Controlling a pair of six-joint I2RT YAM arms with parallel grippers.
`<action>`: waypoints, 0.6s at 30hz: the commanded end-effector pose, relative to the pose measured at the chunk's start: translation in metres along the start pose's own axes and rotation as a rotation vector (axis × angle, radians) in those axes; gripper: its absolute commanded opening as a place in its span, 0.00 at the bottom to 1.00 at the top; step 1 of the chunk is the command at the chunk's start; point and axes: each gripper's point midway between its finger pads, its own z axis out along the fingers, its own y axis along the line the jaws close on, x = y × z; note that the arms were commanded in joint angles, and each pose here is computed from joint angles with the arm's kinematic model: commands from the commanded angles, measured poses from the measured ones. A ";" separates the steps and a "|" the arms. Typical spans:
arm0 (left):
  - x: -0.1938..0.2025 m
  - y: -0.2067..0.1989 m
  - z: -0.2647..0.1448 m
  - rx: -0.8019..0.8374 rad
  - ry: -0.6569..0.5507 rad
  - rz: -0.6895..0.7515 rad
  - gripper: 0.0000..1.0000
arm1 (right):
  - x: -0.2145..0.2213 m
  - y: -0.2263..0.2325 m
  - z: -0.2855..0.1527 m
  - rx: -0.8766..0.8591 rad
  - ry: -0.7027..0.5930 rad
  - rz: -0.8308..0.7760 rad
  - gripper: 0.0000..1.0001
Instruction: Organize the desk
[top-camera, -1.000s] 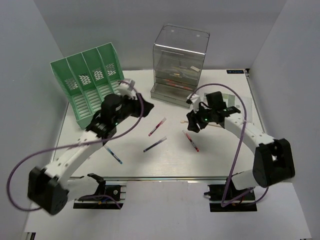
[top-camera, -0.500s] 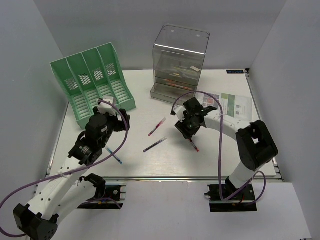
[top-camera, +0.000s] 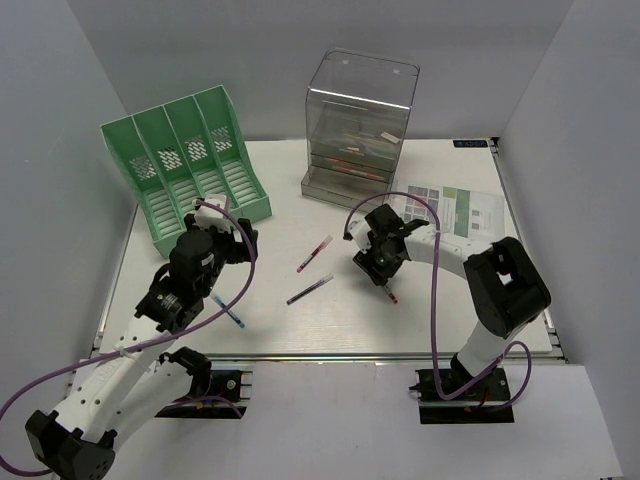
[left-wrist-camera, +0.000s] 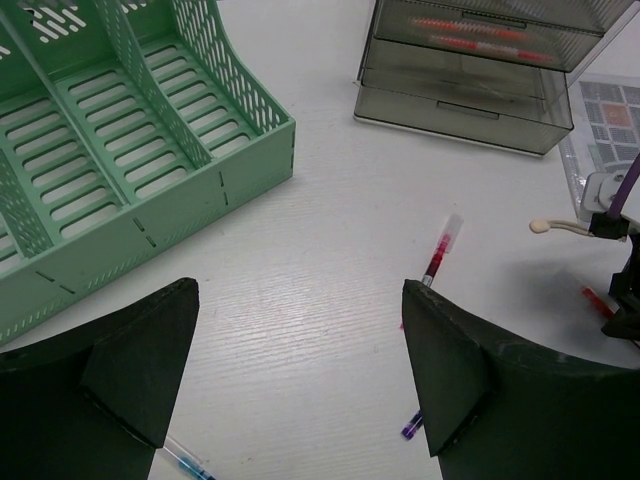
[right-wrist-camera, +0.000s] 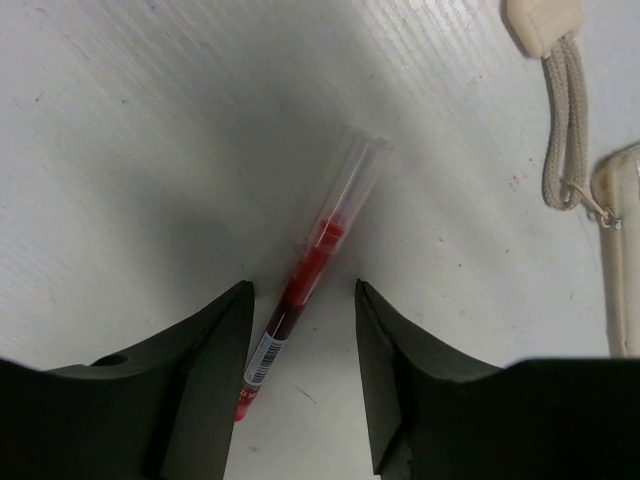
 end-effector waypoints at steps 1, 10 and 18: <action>-0.006 0.001 -0.004 -0.003 -0.017 0.008 0.92 | 0.012 0.006 0.007 -0.014 0.027 -0.002 0.51; -0.006 0.003 -0.004 -0.013 -0.022 0.007 0.91 | 0.019 0.011 0.014 -0.051 0.047 -0.037 0.06; -0.002 0.002 -0.002 -0.005 -0.012 0.016 0.89 | -0.104 -0.026 -0.070 0.015 -0.220 -0.333 0.00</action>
